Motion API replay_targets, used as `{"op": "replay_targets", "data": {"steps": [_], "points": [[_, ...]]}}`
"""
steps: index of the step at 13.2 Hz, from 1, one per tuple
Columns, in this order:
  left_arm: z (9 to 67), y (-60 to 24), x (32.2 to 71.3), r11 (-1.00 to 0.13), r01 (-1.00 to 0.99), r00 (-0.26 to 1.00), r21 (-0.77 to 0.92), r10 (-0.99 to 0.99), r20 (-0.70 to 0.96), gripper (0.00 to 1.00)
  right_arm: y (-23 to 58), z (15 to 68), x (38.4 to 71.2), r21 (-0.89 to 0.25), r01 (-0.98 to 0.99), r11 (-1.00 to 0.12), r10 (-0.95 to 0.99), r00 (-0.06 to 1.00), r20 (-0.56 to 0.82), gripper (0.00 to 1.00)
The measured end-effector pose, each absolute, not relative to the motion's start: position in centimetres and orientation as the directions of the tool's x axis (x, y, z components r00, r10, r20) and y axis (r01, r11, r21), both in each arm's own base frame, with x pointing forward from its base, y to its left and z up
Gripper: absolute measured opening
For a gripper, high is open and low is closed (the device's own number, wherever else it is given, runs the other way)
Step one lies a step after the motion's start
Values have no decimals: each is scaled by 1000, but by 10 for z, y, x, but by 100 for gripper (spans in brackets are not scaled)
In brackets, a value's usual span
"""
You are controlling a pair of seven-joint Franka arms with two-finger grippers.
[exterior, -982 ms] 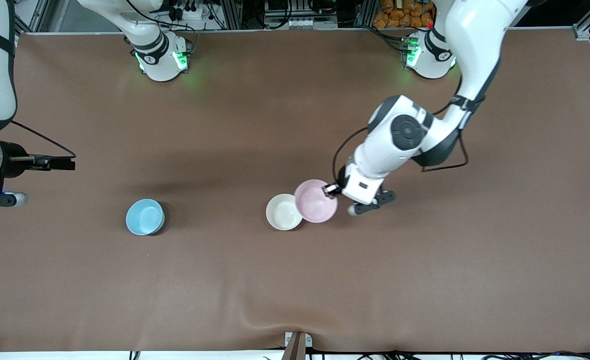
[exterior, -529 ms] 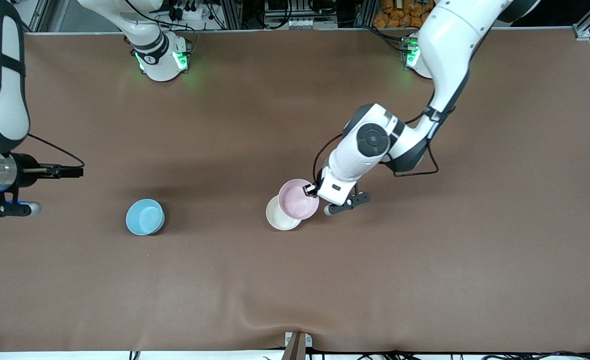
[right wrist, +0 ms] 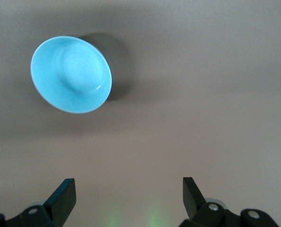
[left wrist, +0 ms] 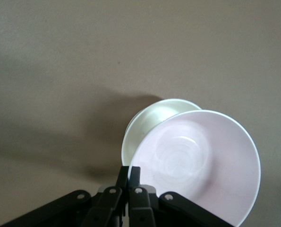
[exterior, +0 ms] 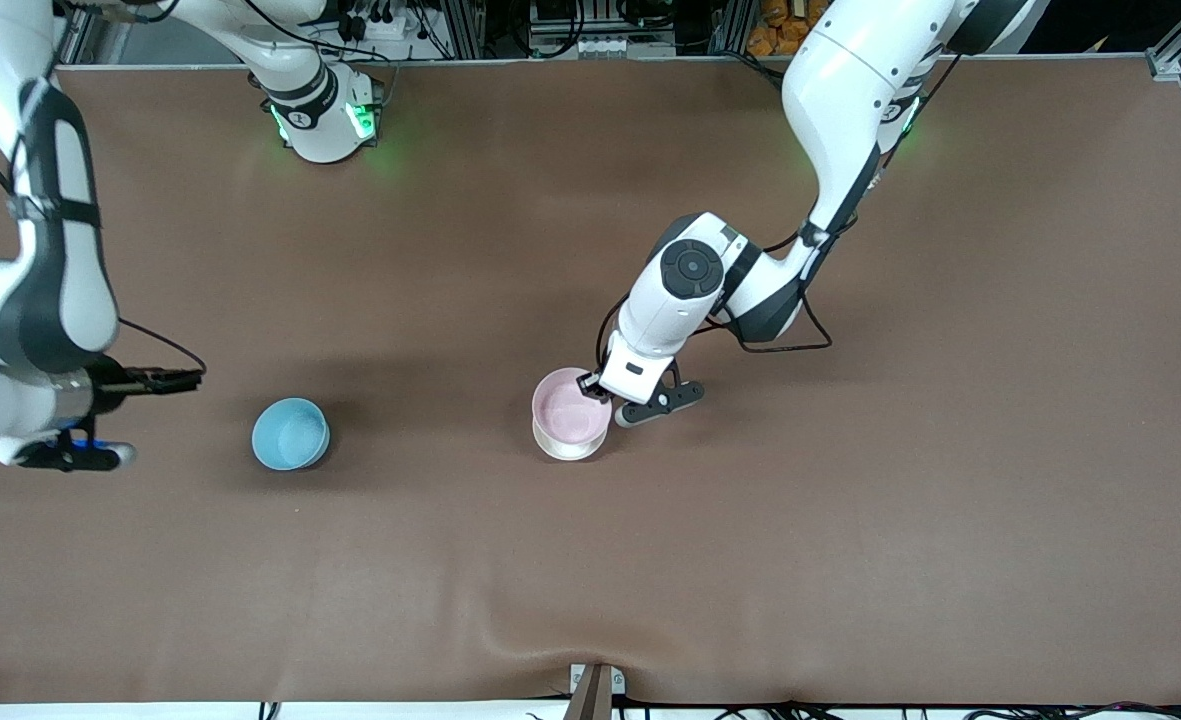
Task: Stack pink and blue bowls on white bowl
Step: 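Open the left gripper while the right gripper reaches the blue bowl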
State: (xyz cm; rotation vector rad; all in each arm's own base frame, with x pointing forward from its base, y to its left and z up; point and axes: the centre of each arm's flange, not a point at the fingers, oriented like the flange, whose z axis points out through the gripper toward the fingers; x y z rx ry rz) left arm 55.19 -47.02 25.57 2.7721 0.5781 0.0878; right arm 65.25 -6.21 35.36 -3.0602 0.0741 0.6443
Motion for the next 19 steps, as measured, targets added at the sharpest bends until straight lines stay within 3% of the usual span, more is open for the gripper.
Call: {"op": "replay_targets", "data": {"steps": [4, 11, 13, 19], "points": [[242, -472, 553, -872, 380, 917, 309, 399, -4, 3, -55, 312, 663, -2, -37, -999, -33, 913, -408, 100], [231, -477, 555, -872, 379, 918, 309, 397, -5, 3, -41, 291, 673, -4, -12, -1000, -10, 928, -373, 100], [230, -477, 555, -872, 380, 917, 309, 398, -5, 19, -33, 278, 677, -2, 0, -1000, 1, 931, -365, 100], [247, -476, 566, -873, 359, 920, 330, 391, 36, 80, -15, 241, 675, -1, 27, -1000, 25, 916, -401, 100]]}}
